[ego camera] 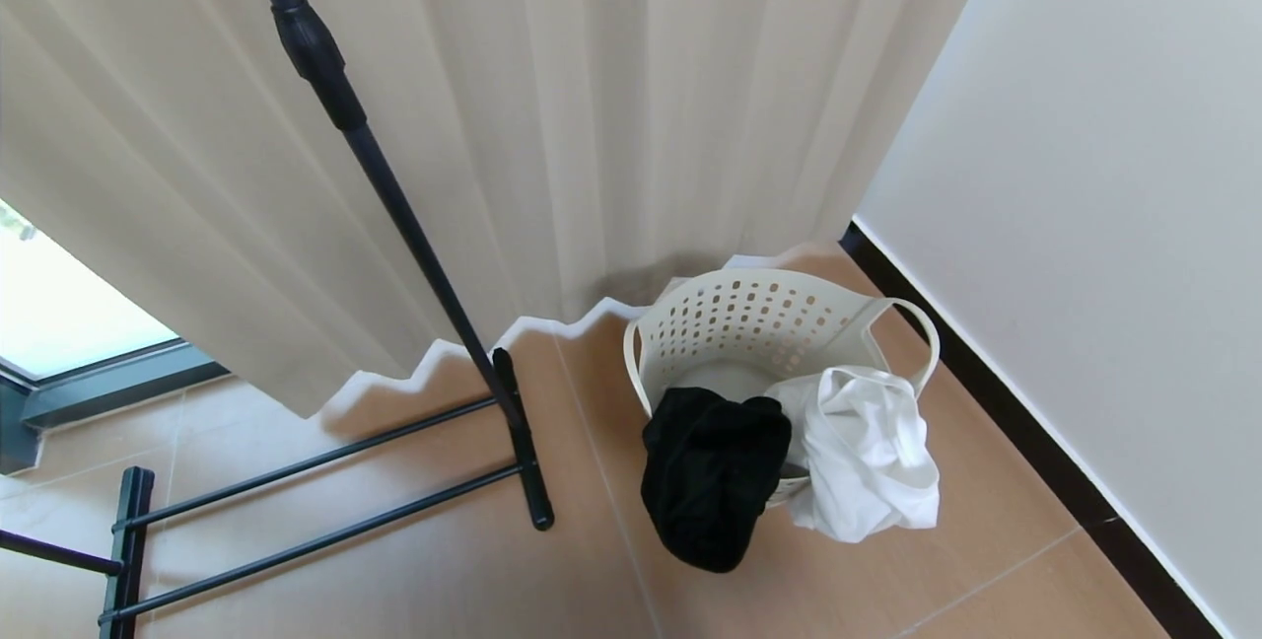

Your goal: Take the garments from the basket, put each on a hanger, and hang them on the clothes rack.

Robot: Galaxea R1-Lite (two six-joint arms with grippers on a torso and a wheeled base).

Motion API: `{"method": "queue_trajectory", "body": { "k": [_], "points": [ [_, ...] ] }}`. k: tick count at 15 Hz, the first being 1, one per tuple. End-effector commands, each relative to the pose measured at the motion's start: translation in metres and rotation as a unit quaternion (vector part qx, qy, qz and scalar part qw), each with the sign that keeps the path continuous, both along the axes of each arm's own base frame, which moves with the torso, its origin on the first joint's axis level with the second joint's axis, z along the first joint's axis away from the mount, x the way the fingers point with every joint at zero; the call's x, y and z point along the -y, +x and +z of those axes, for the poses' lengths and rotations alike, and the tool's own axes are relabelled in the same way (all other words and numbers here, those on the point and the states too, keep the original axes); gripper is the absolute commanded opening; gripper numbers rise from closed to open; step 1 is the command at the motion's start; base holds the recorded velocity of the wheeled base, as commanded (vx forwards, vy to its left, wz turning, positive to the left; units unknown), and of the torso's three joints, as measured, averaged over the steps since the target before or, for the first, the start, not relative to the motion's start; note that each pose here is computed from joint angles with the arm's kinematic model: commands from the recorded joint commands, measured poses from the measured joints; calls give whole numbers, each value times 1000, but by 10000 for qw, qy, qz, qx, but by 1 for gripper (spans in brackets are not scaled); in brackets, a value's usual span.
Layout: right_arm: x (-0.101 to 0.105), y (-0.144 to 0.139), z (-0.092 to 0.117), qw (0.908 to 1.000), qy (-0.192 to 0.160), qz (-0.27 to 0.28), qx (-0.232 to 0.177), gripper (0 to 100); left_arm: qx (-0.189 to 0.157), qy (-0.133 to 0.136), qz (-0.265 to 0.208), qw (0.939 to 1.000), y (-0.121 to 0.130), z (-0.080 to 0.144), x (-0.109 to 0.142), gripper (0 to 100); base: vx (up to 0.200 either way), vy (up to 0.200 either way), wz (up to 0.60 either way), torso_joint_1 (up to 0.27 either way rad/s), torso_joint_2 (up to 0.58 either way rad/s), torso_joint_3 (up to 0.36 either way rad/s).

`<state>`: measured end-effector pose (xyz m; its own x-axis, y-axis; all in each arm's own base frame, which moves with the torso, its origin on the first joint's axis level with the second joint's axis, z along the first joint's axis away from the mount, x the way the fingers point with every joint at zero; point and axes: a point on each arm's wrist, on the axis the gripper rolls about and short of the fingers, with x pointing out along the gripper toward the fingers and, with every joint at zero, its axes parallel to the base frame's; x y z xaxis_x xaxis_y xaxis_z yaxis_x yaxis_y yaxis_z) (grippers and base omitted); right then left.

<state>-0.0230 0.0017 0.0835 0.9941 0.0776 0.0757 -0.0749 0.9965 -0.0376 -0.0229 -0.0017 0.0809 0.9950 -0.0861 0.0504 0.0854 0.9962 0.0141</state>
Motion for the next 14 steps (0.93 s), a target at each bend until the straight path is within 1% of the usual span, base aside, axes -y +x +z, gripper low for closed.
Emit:
{"method": "queue_trajectory", "body": {
  "k": [1, 14],
  "points": [
    [0, 0, 0, 10000, -2, 3, -4, 100, 0, 4, 2, 10000, 0, 0, 0, 100, 0, 0, 0, -2, 2, -203],
    [0, 0, 0, 10000, 22, -11, 10, 100, 7, -12, 1, 10000, 0, 0, 0, 100, 0, 0, 0, 2, 1, -195]
  ]
}}
